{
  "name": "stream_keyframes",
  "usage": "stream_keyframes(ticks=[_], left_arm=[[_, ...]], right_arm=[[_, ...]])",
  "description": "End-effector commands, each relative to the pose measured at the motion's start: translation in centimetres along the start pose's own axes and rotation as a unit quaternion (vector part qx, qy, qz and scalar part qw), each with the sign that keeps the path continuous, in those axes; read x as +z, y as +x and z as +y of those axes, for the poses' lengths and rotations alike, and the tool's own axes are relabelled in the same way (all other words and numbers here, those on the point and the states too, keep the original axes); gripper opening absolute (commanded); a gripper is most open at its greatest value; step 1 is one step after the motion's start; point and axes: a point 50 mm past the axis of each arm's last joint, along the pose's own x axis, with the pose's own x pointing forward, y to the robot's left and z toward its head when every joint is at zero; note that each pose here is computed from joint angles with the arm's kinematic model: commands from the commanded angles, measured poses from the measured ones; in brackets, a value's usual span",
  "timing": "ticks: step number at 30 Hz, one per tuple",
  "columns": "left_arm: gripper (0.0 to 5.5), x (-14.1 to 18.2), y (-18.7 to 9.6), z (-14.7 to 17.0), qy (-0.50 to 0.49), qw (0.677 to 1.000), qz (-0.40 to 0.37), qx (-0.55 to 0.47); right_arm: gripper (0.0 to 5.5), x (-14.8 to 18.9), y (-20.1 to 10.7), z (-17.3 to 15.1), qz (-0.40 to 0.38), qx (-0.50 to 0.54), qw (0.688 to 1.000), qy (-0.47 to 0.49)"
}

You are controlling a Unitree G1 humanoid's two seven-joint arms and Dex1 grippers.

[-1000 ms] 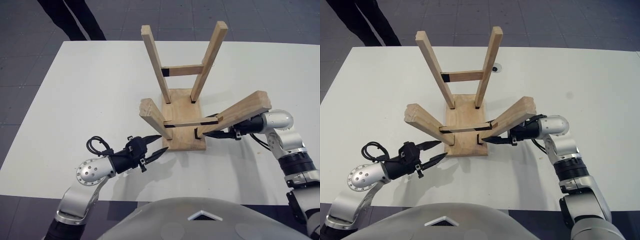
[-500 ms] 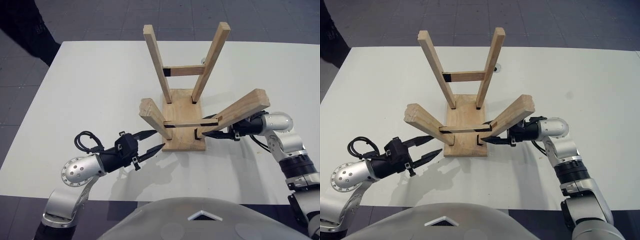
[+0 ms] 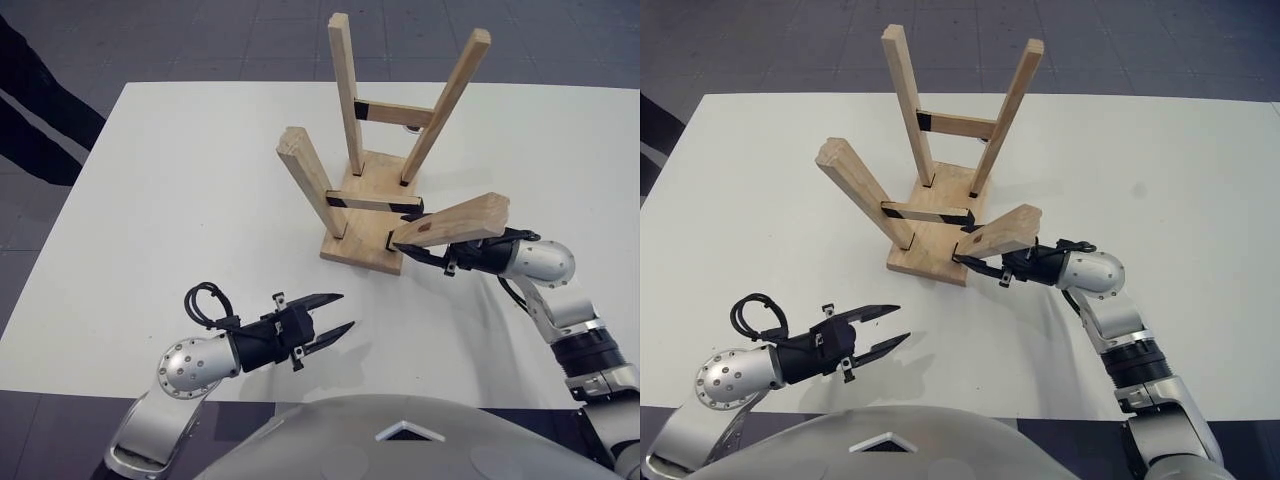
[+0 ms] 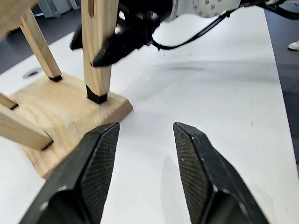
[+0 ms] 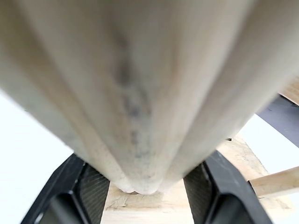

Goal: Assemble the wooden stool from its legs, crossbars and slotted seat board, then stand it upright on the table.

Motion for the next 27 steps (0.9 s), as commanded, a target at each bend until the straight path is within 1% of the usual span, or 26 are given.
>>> stream_keyframes(ticks=[1,2,6,10,14,19,22,27], left_arm=[[2.14,3.4,1.2,0.6,0.034,0.992,-0.121,0.031],[2.14,4.0,1.2,0.8,0.039,0.988,-0.142,0.041],[2.14,5.0,1.3,1.4,0.044,0.981,-0.177,0.062],[2.14,5.2,1.6,2.2,0.065,0.981,-0.167,0.08],[2.14,5.0,2.2,2.8,0.088,0.98,-0.151,0.094],[2.14,4.5,3.6,3.2,0.11,0.976,-0.132,0.131],[2.14,4.6,4.7,3.1,0.118,0.971,-0.137,0.159],[2.14,4.0,5.5,3.3,0.138,0.967,-0.118,0.181]], right_arm=[[2.04,-6.0,-2.6,3.7,0.185,0.037,0.976,0.106],[2.04,-6.1,-2.7,3.8,0.187,0.038,0.975,0.117],[2.04,-6.5,-2.9,3.8,0.191,0.042,0.968,0.158],[2.04,-7.2,-3.2,4.2,0.22,0.051,0.957,0.182],[2.04,-7.2,-3.1,4.1,0.231,0.049,0.949,0.207],[2.04,-7.0,-3.1,3.6,0.233,0.042,0.95,0.205],[2.04,-6.9,-2.9,3.5,0.237,0.039,0.949,0.206],[2.04,-6.9,-2.7,3.6,0.253,0.043,0.944,0.205]])
